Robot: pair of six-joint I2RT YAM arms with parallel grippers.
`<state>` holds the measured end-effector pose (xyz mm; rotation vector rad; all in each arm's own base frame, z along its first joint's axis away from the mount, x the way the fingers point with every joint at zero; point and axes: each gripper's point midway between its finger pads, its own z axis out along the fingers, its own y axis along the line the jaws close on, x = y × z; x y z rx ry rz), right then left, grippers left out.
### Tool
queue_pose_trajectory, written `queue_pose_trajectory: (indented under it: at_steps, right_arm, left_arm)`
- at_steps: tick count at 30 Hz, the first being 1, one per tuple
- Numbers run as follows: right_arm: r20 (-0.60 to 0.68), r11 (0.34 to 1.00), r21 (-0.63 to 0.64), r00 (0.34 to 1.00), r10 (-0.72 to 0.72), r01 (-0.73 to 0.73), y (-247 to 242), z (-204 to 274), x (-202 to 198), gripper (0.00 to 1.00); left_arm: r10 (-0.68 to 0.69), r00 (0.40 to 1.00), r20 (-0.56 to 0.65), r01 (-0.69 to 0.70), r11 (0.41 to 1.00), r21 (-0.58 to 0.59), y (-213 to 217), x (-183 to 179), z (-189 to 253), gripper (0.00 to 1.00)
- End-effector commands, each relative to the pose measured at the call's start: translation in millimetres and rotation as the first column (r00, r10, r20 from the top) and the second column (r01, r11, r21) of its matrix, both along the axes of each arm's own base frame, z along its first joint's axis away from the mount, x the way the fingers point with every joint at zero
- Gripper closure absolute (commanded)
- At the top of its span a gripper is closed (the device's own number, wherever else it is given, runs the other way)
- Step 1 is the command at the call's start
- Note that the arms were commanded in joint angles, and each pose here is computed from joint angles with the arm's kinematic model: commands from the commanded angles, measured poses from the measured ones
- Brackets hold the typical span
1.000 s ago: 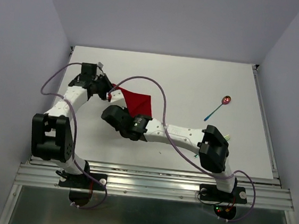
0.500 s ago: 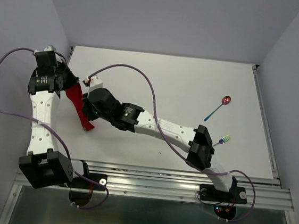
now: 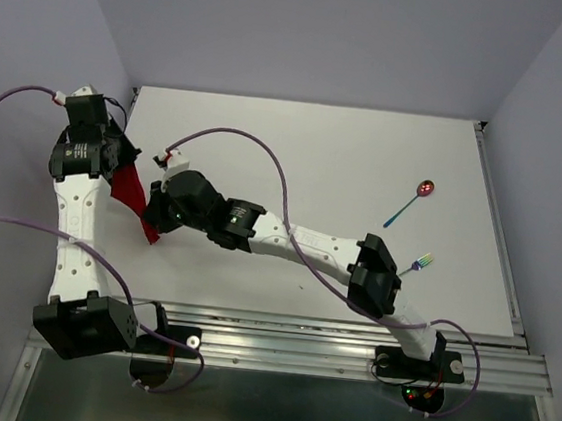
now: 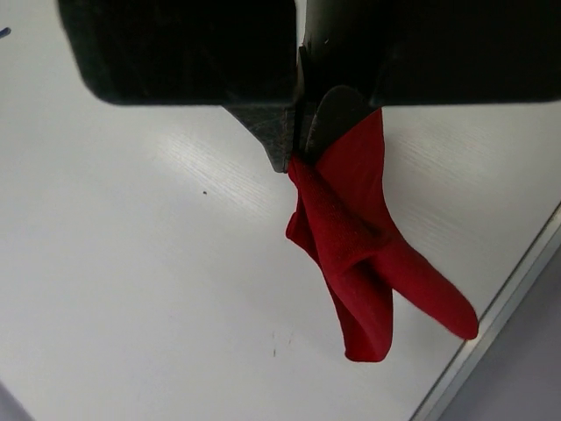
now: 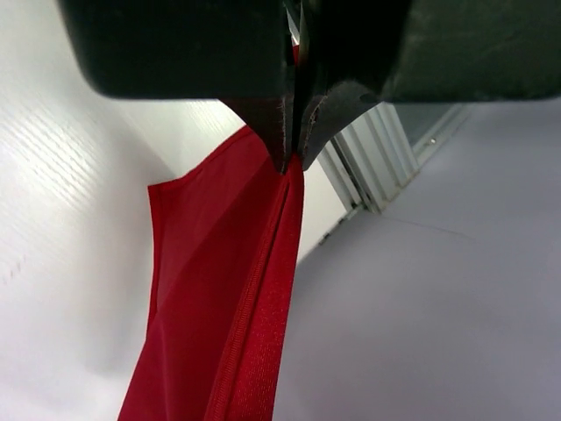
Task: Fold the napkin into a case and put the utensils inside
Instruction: Turn over the upper triangle folded napkin at the center of the board.
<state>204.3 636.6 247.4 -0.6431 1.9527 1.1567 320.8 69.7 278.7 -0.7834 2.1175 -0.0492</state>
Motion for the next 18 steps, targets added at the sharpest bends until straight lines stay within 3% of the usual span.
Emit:
queue_pose_trajectory:
  at_steps: [1, 11, 18]
  right_arm:
    - [-0.073, 0.997, -0.016, 0.995, 0.072, -0.073, -11, -5, -42, 0.99]
    - [-0.167, 0.991, -0.073, 0.978, -0.122, 0.111, -75, -60, -1, 0.99]
    - [-0.16, 0.993, -0.065, 0.982, -0.104, 0.095, -85, -52, 2, 0.99]
  left_arm:
    - [-0.009, 0.995, 0.103, 0.005, 0.999, 0.035, -4, 35, 3, 1.0]
    - [-0.101, 0.994, 0.048, 0.102, 0.995, -0.01, -61, 64, -45, 1.0]
    - [-0.121, 0.989, 0.082, 0.122, 0.992, -0.011, -67, 70, -37, 1.0]
